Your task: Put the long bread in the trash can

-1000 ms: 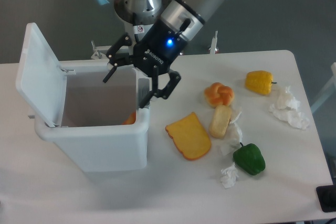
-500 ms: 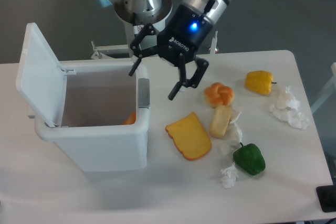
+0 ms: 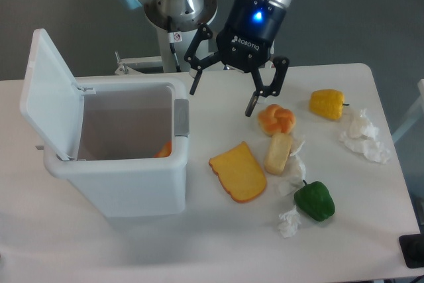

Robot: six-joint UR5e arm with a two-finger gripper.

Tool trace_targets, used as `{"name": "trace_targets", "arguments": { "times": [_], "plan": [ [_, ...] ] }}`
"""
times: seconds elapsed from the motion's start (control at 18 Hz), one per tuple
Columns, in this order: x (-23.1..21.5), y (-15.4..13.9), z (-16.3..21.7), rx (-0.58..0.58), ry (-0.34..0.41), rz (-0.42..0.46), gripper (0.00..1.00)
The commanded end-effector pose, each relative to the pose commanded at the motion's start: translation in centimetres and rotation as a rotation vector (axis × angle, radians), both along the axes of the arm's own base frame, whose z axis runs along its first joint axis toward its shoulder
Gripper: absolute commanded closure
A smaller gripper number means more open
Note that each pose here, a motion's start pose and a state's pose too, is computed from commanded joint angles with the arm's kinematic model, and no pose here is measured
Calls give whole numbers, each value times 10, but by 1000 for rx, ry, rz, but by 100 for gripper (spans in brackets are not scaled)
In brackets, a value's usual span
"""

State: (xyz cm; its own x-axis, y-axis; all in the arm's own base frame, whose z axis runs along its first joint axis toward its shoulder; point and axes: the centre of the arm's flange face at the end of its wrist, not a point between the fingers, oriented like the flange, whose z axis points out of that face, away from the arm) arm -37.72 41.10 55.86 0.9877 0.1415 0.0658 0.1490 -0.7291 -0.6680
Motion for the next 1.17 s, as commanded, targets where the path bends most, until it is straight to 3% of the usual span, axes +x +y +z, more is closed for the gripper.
{"name": "trace_targets", "arguments": {
  "times": [0.22, 0.67, 1.17],
  "plan": [
    [-3, -11, 5, -130, 150, -7, 0],
    [-3, -22, -3, -391, 399, -164, 0],
    [-3, -22, -7, -402, 402, -176, 0]
  ]
}}
